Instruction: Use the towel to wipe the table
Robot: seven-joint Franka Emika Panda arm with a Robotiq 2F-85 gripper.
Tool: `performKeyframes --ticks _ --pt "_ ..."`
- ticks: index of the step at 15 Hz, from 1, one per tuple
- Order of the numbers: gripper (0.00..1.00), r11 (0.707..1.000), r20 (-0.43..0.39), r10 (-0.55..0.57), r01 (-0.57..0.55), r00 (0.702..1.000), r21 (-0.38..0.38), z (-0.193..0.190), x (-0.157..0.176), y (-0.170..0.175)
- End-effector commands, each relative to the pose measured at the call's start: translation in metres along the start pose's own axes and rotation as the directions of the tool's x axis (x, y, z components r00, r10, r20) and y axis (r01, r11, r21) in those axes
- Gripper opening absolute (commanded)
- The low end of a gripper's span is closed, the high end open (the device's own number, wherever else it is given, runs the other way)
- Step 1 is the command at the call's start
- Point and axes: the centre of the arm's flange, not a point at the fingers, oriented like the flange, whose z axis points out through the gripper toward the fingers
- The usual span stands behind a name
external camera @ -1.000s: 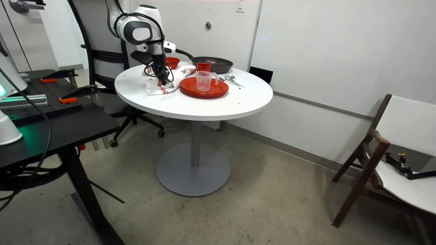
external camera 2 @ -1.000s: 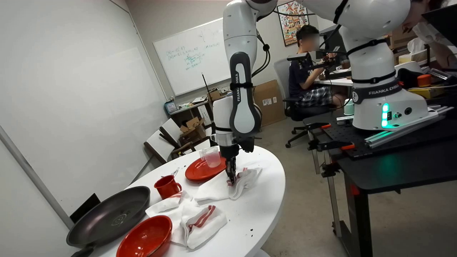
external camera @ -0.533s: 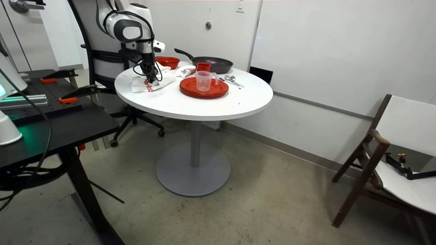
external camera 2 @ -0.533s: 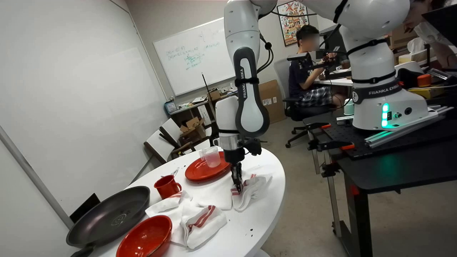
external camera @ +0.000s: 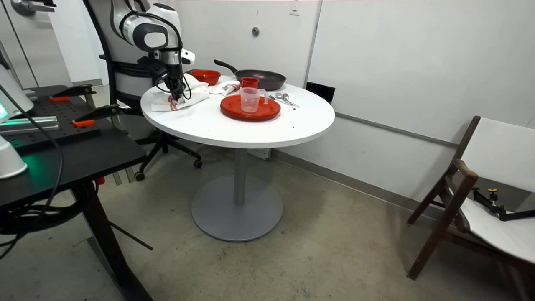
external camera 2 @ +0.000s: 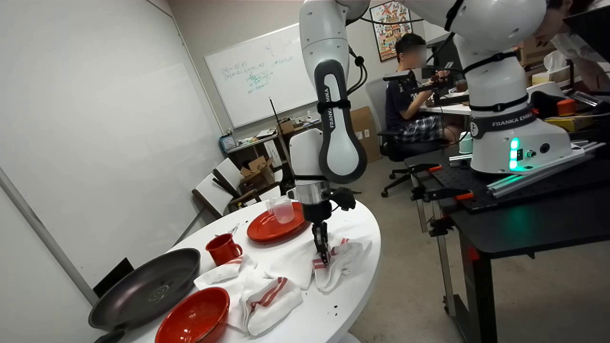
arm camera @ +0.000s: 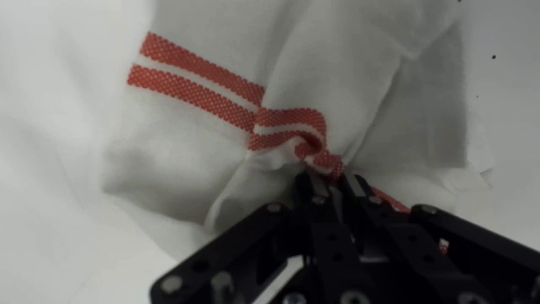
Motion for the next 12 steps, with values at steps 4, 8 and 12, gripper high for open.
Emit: performKeyframes --ticks 4,8,12 --pt "0.03 1.0 -0.013 0.005 -0.005 1.0 -0.006 0.011 0.018 0.019" --pt "0.03 0.999 -0.039 0.015 -0.017 0.999 -0.043 0.007 0.036 0.041" --pt "0.03 0.997 -0.037 -0.027 0.024 0.999 -0.071 0.0 0.049 0.057"
